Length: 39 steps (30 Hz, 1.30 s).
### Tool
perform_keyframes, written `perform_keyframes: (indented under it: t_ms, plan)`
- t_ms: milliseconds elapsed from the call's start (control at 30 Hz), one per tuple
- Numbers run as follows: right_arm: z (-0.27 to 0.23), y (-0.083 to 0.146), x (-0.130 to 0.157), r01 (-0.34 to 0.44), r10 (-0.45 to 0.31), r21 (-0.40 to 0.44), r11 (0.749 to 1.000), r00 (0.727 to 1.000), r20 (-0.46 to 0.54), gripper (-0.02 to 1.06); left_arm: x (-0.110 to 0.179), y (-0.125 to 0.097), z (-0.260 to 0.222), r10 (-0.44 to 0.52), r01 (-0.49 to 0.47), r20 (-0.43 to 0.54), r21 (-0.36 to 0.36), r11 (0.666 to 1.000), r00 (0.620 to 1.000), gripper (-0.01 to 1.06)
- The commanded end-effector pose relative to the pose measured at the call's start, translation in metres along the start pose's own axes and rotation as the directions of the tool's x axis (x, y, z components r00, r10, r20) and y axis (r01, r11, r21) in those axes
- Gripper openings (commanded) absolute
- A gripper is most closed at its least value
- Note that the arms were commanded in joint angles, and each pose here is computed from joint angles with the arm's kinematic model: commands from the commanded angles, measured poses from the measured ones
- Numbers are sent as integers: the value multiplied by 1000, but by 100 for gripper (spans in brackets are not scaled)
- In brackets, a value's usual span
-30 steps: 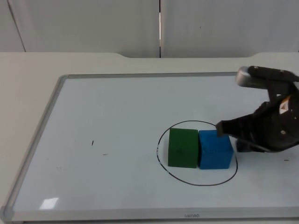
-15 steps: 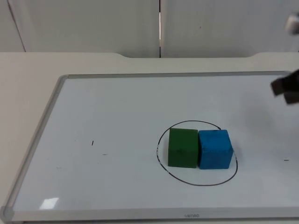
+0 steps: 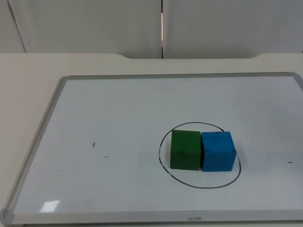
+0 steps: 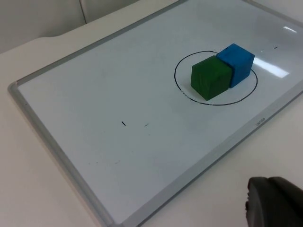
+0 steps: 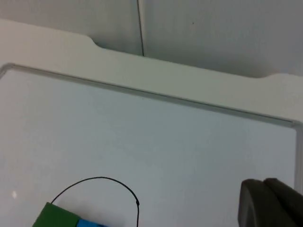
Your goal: Push the two cubes into the marked area.
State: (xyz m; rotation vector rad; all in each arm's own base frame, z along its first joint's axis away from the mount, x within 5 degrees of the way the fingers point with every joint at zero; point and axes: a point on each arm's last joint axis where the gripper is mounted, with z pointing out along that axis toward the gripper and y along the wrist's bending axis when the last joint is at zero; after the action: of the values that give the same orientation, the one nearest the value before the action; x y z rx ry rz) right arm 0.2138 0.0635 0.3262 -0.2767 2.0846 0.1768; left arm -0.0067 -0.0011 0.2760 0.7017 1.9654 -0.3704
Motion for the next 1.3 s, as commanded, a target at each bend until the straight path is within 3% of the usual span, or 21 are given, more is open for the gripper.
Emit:
perform_keyframes:
  t_ms: [0, 467, 800, 1267]
  plan:
    - [-21, -2, -3, 11, -11, 9, 1000, 999, 33, 0, 1, 0, 0, -3, 3, 2, 2, 1000, 1000, 0]
    - [-109, -4, 18, 22, -24, 18, 1000, 994, 103, 0, 1, 0, 0, -3, 3, 2, 2, 1000, 1000, 0]
    - [-146, -4, 78, 0, 0, 0, 1000, 983, 183, 0, 1, 0, 0, -3, 3, 2, 2, 1000, 1000, 0]
    - [-192, -5, 131, -7, 7, 0, 1000, 988, 151, 0, 1, 0, 0, -3, 3, 2, 2, 1000, 1000, 0]
